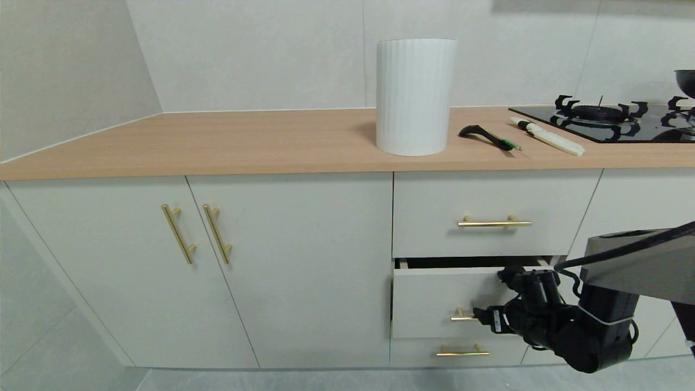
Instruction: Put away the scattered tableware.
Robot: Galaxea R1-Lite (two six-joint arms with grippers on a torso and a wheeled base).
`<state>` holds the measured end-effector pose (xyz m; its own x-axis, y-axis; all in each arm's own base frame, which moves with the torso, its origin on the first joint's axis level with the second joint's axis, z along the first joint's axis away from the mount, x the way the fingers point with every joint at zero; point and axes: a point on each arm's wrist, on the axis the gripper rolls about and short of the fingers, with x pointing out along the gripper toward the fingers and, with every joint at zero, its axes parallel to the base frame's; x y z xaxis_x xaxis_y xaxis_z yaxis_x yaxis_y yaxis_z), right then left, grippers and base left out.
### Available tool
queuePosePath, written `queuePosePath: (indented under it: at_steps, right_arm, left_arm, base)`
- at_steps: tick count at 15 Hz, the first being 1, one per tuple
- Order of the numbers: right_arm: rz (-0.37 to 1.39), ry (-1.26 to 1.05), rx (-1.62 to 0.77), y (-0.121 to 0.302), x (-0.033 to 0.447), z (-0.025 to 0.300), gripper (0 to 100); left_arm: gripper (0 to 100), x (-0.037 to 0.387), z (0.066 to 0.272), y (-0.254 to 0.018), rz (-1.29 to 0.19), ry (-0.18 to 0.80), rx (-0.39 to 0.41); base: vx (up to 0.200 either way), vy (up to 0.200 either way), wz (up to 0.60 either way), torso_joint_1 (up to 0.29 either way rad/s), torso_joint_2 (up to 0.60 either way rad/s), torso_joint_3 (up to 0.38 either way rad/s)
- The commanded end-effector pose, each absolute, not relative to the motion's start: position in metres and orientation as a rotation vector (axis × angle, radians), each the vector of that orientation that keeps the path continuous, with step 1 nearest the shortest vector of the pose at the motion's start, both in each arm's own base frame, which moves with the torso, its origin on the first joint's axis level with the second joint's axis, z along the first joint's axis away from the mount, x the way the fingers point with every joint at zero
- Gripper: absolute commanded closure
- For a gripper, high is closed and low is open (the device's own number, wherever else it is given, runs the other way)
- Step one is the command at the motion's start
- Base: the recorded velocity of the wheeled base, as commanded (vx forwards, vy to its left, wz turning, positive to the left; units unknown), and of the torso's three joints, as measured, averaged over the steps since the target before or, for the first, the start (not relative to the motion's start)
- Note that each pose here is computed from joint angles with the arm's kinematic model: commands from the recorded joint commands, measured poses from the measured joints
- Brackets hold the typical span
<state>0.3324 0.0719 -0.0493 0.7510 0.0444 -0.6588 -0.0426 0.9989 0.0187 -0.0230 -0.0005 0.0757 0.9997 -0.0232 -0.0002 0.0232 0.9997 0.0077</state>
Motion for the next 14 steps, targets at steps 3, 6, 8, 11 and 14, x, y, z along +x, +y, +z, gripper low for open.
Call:
queuePosePath:
  at_steps: [3, 6, 8, 11, 14]
  right_arm:
    - [0.122, 0.689, 0.006, 0.071, 0.292, 0.054, 0]
    - [0.158, 0.618, 0.016, 0.075, 0.272, 0.103, 0]
    - [0.176, 0.592, 0.019, 0.082, 0.268, 0.110, 0]
    - [0.169, 0.567, 0.054, 0.089, 0.280, 0.096, 0]
    - [0.083, 0.526, 0.045, 0.095, 0.304, 0.058, 0]
  left_arm:
    - [0, -0.023, 0.076, -0.001, -0.023, 0.000, 0.008]
    - [0, -0.023, 0.076, -0.001, -0.023, 0.000, 0.008]
    - [0, -0.023, 0.076, -0.001, -0.023, 0.001, 0.008]
    - [0, -0.023, 0.076, -0.001, -0.023, 0.000, 0.008]
    - [0, -0.023, 0.076, -0.001, -0.023, 0.001, 0.008]
  base:
    - [0.000, 0.000, 0.00, 0.000, 0.00, 0.000]
    - [0.000, 0.000, 0.00, 0.000, 0.00, 0.000]
    - [0.000, 0.000, 0.00, 0.000, 0.00, 0.000]
    - [0.000, 0.000, 0.00, 0.000, 0.00, 0.000]
    - [0.000, 0.000, 0.00, 0.000, 0.00, 0.000]
